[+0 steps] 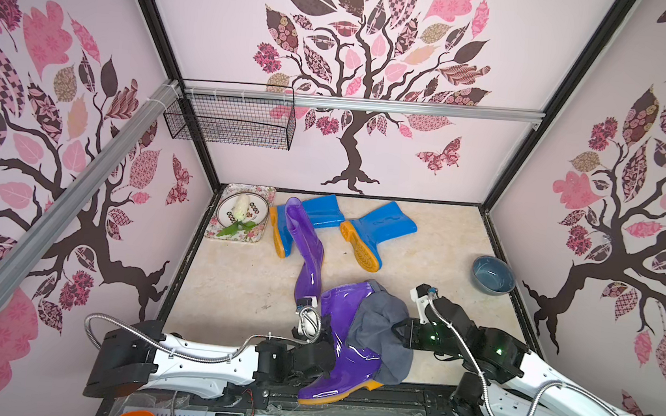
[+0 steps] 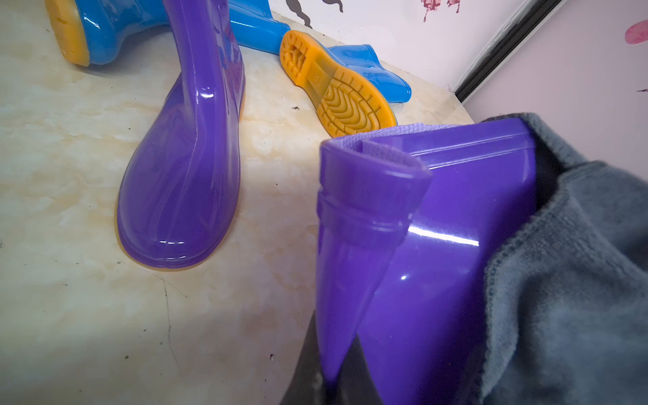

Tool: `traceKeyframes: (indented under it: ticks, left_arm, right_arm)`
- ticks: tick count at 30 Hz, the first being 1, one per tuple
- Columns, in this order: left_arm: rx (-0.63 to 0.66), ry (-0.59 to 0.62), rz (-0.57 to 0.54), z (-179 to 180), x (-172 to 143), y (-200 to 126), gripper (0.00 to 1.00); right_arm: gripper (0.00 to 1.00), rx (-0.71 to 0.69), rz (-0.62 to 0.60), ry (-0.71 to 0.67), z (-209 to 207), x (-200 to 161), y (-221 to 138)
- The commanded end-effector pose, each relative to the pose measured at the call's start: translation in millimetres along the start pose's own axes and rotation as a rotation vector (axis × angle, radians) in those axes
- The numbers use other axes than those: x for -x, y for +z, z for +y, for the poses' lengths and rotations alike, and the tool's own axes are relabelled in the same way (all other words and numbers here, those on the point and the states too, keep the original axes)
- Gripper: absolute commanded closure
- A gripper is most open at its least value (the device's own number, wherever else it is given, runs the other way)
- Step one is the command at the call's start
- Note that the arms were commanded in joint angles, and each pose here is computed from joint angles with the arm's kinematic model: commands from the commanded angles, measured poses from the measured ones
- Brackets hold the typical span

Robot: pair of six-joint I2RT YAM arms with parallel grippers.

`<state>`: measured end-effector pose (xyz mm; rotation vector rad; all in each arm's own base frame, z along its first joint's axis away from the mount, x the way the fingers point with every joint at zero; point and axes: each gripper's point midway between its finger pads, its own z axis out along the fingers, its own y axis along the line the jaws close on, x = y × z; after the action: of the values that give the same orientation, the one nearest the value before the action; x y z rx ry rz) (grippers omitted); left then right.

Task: Wipe the rubber boots with a cloth
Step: Wipe the dirt off the rubber boot.

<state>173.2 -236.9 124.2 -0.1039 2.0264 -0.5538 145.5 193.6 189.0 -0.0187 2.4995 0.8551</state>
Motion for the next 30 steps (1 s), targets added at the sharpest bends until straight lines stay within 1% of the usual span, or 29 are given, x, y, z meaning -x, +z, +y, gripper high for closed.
traceKeyframes:
  ticks: [1, 2, 4, 5, 7, 8, 9, 11, 13, 14, 15, 16, 17, 19, 22, 23, 24, 26, 28, 30]
  left_arm:
    - [0.081, -0.047, -0.129, 3, 37, 1, 1.00]
    - [0.084, -0.049, -0.128, 4, 38, 2, 1.00]
    - [0.086, -0.048, -0.123, 5, 37, 2, 1.00]
    - [0.091, -0.046, -0.119, 7, 36, 3, 1.00]
    - [0.093, -0.050, -0.111, 9, 32, 4, 1.00]
    - [0.096, -0.050, -0.108, 11, 31, 4, 1.00]
    - [0.096, -0.052, -0.103, 11, 29, 5, 1.00]
    - [0.098, -0.048, -0.094, 12, 26, 6, 1.00]
    - [0.097, -0.051, -0.088, 12, 24, 7, 1.00]
    - [0.095, -0.054, -0.087, 11, 24, 7, 1.00]
    - [0.093, -0.056, -0.089, 10, 25, 7, 1.00]
    - [0.093, -0.056, -0.090, 10, 25, 7, 1.00]
    - [0.092, -0.058, -0.094, 9, 26, 7, 1.00]
    - [0.090, -0.057, -0.097, 7, 28, 7, 1.00]
    - [0.088, -0.055, -0.097, 4, 28, 7, 1.00]
    - [0.087, -0.055, -0.095, 3, 28, 7, 1.00]
    - [0.085, -0.055, -0.092, 3, 28, 7, 1.00]
    - [0.083, -0.058, -0.093, 3, 28, 7, 1.00]
    - [0.087, -0.060, -0.096, 5, 27, 7, 1.00]
    - [0.089, -0.066, -0.095, 6, 26, 7, 1.00]
  right_arm:
    - [1.00, -0.186, -0.091, -0.059, -20, 25, -36]
    - [1.00, -0.238, -0.117, -0.065, -23, 34, -45]
    - [1.00, -0.253, -0.158, -0.084, -15, 50, -63]
    - [1.00, -0.244, -0.228, -0.083, -8, 65, -83]
    - [1.00, -0.172, -0.326, -0.080, 7, 84, -116]
    - [1.00, -0.110, -0.333, -0.104, 21, 87, -123]
    - [1.00, -0.111, -0.340, -0.114, 24, 91, -129]
    - [1.00, -0.200, -0.372, -0.125, 18, 104, -146]
    - [1.00, -0.234, -0.409, -0.119, 17, 113, -160]
    - [1.00, -0.188, -0.385, -0.121, 23, 108, -153]
    - [1.00, -0.134, -0.333, -0.129, 31, 98, -137]
    - [1.00, -0.078, -0.239, -0.138, 37, 80, -108]
    - [1.00, -0.057, -0.154, -0.128, 34, 60, -79]
    - [1.00, -0.032, -0.067, -0.099, 26, 35, -36]
    - [1.00, 0.063, -0.020, -0.055, 21, 9, 12]
    - [1.00, 0.069, -0.009, -0.034, 16, 2, 26]
    - [1.00, 0.070, 0.006, -0.015, 11, -4, 36]
    - [1.00, 0.125, 0.037, -0.012, 14, -16, 51]
    - [1.00, 0.124, 0.040, 0.006, 4, -24, 66]
    - [1.00, 0.048, 0.050, 0.007, -20, -34, 80]
